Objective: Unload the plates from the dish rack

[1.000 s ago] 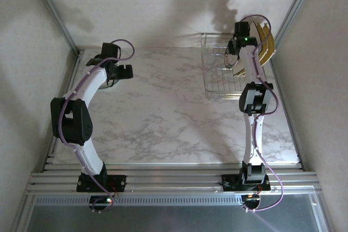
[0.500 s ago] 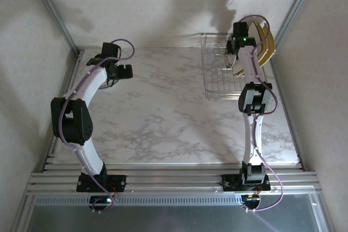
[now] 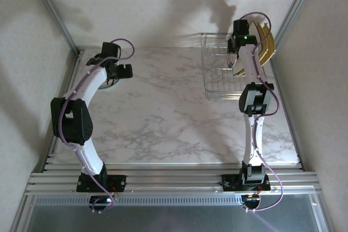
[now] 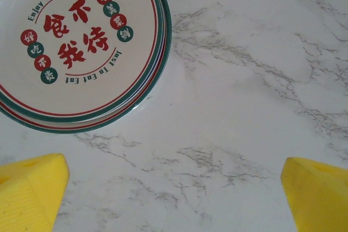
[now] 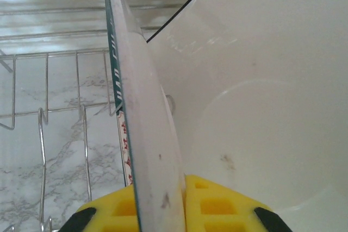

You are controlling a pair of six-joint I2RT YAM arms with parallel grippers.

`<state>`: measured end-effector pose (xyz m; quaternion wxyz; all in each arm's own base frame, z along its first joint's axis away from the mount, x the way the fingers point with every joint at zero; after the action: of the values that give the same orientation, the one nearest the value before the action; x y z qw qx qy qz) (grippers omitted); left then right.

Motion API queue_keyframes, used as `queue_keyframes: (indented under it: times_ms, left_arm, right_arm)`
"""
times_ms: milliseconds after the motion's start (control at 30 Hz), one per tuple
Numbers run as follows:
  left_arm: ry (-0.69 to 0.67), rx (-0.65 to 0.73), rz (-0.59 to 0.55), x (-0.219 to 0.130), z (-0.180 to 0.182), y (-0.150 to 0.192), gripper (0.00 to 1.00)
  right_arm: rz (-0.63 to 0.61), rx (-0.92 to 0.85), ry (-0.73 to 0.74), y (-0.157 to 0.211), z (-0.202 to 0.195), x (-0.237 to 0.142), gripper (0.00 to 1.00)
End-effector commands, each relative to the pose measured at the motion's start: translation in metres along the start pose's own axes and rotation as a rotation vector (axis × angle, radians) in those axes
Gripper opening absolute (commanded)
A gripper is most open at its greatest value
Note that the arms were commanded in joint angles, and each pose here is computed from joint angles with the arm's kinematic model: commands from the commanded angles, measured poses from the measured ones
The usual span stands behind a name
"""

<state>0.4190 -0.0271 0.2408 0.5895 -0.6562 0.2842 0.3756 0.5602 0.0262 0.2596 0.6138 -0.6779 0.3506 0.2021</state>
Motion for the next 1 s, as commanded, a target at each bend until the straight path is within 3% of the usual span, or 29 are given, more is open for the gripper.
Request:
queue_keyframes:
  times_ms: [0,333,667,967]
  left_arm:
    - [-0.006,0.029,0.004,-0.006,-0.004,0.001,1.00]
    - [-0.002,0.026,0.009,-0.005,-0.003,0.005,1.00]
    - [0.009,0.027,0.008,-0.004,-0.005,0.006,1.00]
    - [0.047,0.016,-0.005,-0.005,-0.008,0.004,1.00]
  right_arm:
    - [-0.126,0.035,0.012,-0.031,-0.013,-0.070,0.00]
    - [-0.167,0.029,0.021,-0.036,-0.021,-0.147,0.00]
    - [-0.175,0.011,-0.036,-0.029,-0.009,-0.177,0.00]
    - [-0.102,0.152,-0.566,-0.005,0.010,-0.214,0.00]
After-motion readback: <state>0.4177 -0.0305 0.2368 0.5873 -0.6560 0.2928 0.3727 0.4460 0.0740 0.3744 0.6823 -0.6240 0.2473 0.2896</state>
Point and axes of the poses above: each hand's point on the last joint's axis, 136 mm out from that joint toward the fingers, its own x axis out along the fingers, its own z axis along the line the jaws close on, y = z × x, the point moved 10 cm from there along -x, back along the fingers, and after that the axes turned 1 degree about x, right-handed, at the moved point
